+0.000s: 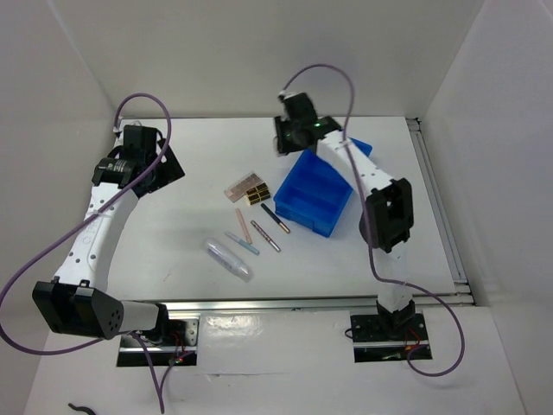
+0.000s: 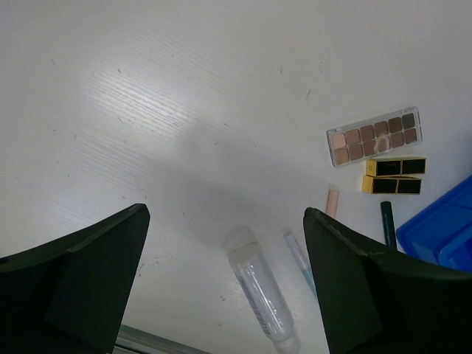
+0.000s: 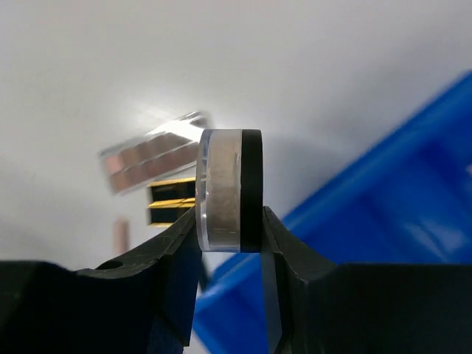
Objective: Organize the makeup
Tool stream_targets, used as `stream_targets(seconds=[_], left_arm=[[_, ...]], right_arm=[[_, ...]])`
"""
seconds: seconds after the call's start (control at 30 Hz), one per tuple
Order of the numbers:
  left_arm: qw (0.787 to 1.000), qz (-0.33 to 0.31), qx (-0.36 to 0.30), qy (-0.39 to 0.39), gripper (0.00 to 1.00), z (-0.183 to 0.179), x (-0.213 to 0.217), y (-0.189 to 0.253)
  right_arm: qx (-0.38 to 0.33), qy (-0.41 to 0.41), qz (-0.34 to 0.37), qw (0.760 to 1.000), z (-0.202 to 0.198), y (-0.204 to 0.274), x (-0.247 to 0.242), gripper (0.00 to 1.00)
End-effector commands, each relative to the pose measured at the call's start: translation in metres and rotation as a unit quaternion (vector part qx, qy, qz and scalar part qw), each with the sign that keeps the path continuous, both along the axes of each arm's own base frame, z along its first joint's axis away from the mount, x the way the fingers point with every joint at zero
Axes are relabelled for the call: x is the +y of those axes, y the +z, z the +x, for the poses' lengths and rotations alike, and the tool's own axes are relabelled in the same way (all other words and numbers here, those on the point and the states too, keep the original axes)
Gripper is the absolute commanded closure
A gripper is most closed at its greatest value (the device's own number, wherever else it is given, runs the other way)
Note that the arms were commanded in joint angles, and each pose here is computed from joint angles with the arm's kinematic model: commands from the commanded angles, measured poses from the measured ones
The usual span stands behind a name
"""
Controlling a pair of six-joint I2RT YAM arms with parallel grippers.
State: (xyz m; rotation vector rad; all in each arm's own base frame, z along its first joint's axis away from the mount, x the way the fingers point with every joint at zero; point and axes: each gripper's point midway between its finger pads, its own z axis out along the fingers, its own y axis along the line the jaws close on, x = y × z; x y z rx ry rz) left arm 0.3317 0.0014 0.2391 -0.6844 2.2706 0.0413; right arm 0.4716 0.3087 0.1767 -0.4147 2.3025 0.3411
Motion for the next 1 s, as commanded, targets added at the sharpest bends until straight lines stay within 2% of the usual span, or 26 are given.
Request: stream_targets(seconds=[0.0, 0.1, 0.33, 0.57, 0.97], left_arm=[[0.999, -0.010, -0.040, -0.006, 0.00, 0.005, -0.002, 0.025], [0.999, -0.013, -0.040, -0.010, 0.00, 0.005, -0.004, 0.024], [0.999, -0.013, -0.034, -0.016, 0.00, 0.007, -0.005, 0.019], [0.999, -0.009, -0.028, -0.019, 0.00, 0.008, -0.005, 0.016], [0.999, -0.003, -0.027, -0.019, 0.00, 0.010, -0.004, 0.017]], right_arm=[[-0.043, -0.113, 0.037, 0.992, 0.036, 0.054, -0.074, 0.82], [-0.019, -0.195, 0.046, 0.980, 0.054, 0.040, -0.134, 0.82], [0.014, -0.279, 0.125, 0.952, 0.081, 0.022, -0.209, 0.82], [0.045, -0.289, 0.166, 0.942, 0.097, -0.007, -0.222, 0.82], [0.095, -0.254, 0.235, 0.934, 0.115, -0.047, -0.195, 0.81]])
